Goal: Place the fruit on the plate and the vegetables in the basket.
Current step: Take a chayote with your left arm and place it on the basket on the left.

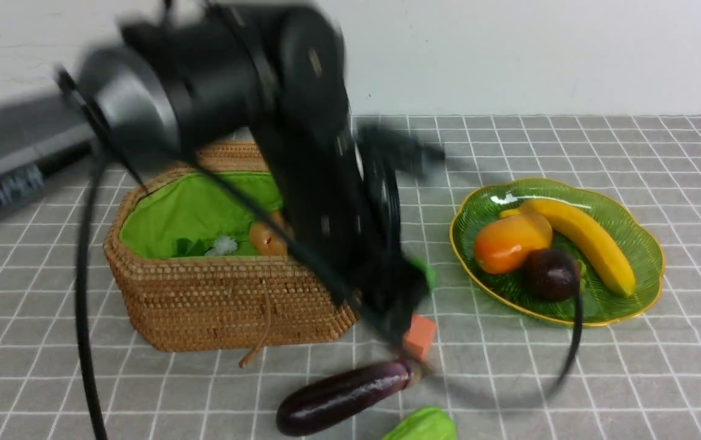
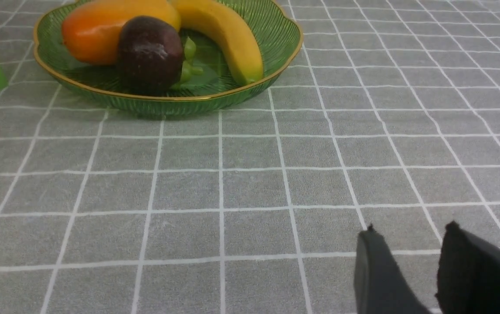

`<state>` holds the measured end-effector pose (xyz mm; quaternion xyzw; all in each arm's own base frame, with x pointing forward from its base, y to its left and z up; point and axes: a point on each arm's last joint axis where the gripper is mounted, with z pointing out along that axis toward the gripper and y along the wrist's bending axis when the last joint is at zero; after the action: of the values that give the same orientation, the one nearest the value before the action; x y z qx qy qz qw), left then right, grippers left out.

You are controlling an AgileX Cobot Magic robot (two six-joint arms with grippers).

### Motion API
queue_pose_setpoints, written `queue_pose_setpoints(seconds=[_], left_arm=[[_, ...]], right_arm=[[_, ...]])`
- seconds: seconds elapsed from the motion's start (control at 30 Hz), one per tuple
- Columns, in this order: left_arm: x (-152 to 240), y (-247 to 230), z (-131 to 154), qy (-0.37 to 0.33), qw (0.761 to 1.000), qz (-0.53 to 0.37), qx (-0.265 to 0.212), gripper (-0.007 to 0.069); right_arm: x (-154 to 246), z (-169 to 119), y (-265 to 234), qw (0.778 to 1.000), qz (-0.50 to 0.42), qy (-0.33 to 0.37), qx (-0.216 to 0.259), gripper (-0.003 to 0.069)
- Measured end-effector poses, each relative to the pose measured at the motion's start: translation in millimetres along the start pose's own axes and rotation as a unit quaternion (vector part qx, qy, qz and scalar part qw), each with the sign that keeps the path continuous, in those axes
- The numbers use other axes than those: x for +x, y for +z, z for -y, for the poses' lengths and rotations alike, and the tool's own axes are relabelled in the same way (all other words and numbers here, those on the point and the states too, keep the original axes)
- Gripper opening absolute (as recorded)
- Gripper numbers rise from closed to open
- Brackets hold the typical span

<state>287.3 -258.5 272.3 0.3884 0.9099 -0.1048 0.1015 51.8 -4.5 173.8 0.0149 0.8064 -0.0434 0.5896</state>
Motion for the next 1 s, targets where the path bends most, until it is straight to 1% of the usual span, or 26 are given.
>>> queue_pose_setpoints(seconds=[0.07, 0.13, 0.2, 0.33, 0.5, 0.6, 0.63, 0.73, 0.83, 0.87, 0.9, 0.97, 1.0], left_arm=[[10.8, 23.5, 17.2, 0.000, 1.000, -0.017, -0.008, 0.0573], [17.0, 42.0, 33.1, -0.008, 1.000, -0.012, -0.016, 0.0574], [18.0, 54.4, 40.3, -0.017, 1.000, -0.009, -0.021, 0.0574], [18.0, 80.8, 39.1, -0.028, 0.999, -0.027, -0.028, 0.0573], [20.5, 102.6, 36.1, -0.027, 0.998, -0.053, -0.033, 0.0543], [23.0, 105.6, 35.8, -0.022, 0.997, -0.071, -0.033, 0.0423], [22.5, 101.7, 36.3, -0.021, 0.997, -0.073, -0.033, 0.0406], [17.8, 78.7, 39.1, -0.019, 0.997, -0.063, -0.031, 0.0412], [8.9, 38.8, 40.5, -0.012, 0.999, -0.016, -0.029, 0.0412], [6.1, 21.9, 38.6, -0.012, 1.000, 0.008, -0.028, 0.0412], [4.9, 14.8, 35.6, -0.014, 0.999, 0.018, -0.028, 0.0412], [0.7, -27.5, 17.2, -0.041, 0.995, 0.088, -0.036, 0.0412], [-0.1, -45.6, -0.2, -0.072, 0.989, 0.123, -0.047, 0.0412]], right_arm=[[0.0, 0.0, 0.0, 1.000, 0.000, 0.000, 0.000, 0.0229], [0.0, 0.0, 0.0, 1.000, 0.000, 0.000, 0.000, 0.0232], [0.0, 0.0, 0.0, 1.000, 0.000, 0.000, 0.000, 0.0232], [0.0, 0.0, 0.0, 1.000, 0.000, 0.000, 0.000, 0.0234], [0.0, 0.0, 0.0, 1.000, 0.000, 0.000, 0.000, 0.0236], [0.0, 0.0, 0.0, 1.000, 0.000, 0.000, 0.000, 0.0237], [0.0, 0.0, 0.0, 1.000, 0.000, 0.000, 0.000, 0.0237], [0.0, 0.0, 0.0, 1.000, 0.000, 0.000, 0.000, 0.0237], [0.0, 0.0, 0.0, 1.000, 0.000, 0.000, 0.000, 0.0237], [0.0, 0.0, 0.0, 1.000, 0.000, 0.000, 0.000, 0.0237], [0.0, 0.0, 0.0, 1.000, 0.000, 0.000, 0.000, 0.0237], [0.0, 0.0, 0.0, 1.000, 0.000, 0.000, 0.000, 0.0237], [0.0, 0.0, 0.0, 1.000, 0.000, 0.000, 0.000, 0.0237]])
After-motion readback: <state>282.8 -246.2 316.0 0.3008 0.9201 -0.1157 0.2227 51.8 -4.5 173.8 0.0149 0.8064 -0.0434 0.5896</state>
